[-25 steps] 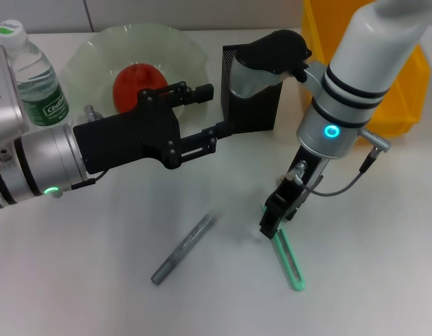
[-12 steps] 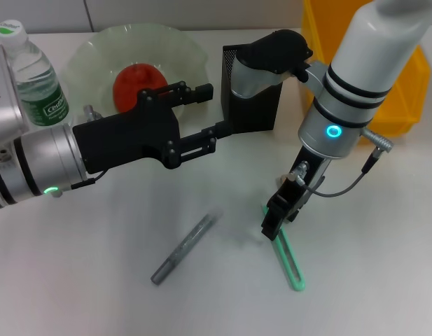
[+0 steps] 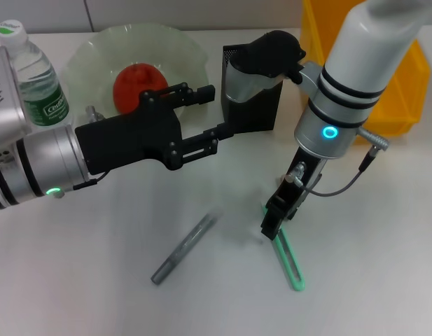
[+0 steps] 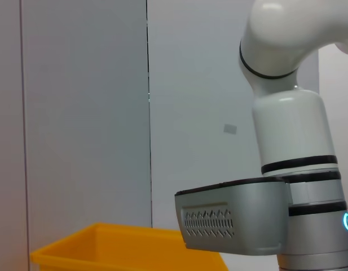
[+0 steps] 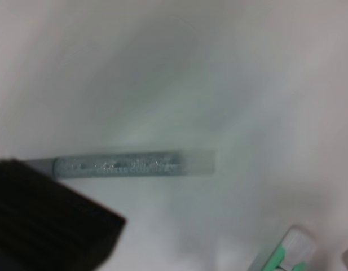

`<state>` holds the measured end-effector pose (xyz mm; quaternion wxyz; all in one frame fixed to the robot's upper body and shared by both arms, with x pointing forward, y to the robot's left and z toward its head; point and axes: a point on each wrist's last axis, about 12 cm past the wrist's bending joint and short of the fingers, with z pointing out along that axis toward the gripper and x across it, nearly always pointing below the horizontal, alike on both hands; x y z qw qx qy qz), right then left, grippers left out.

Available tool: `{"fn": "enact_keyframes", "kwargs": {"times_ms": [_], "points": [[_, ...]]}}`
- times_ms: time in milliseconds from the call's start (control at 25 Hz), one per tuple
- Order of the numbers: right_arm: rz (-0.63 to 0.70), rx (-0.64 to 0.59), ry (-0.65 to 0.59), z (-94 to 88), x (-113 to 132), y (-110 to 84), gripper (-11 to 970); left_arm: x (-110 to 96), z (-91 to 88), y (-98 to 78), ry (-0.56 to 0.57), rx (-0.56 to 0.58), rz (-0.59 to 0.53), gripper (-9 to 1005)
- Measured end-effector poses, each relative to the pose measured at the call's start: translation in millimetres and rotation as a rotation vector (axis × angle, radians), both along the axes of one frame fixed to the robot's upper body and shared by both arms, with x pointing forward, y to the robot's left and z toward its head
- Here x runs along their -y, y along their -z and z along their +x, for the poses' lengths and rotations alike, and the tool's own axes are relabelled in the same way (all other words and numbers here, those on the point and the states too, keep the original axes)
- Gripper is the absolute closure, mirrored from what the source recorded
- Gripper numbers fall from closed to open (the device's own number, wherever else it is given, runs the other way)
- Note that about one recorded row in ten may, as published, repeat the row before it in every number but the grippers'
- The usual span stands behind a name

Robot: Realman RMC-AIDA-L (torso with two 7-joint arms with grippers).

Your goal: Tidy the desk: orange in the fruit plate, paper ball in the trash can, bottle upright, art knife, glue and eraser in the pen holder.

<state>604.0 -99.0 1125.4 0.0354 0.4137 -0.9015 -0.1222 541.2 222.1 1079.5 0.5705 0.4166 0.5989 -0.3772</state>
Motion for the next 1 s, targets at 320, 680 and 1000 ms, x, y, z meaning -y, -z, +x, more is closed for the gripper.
{"fn": "enact_keyframes", "kwargs": {"times_ms": [320, 680, 1000], "points": [[-0.006, 0.020, -0.001, 1.4, 0.5, 2.4, 388, 1.0, 0.2, 0.9, 0.001, 0.002, 0.001, 373], [-0.005, 0.037, 0.000, 3.0, 0.1, 3.3, 398, 2.5, 1.6, -0.4, 0.002, 0.009, -0.002, 373], [0.006, 0.040, -0.002, 3.4, -1.9, 2.3, 407, 5.0, 3.3, -0.7, 0.002, 0.005, -0.009, 373]]}}
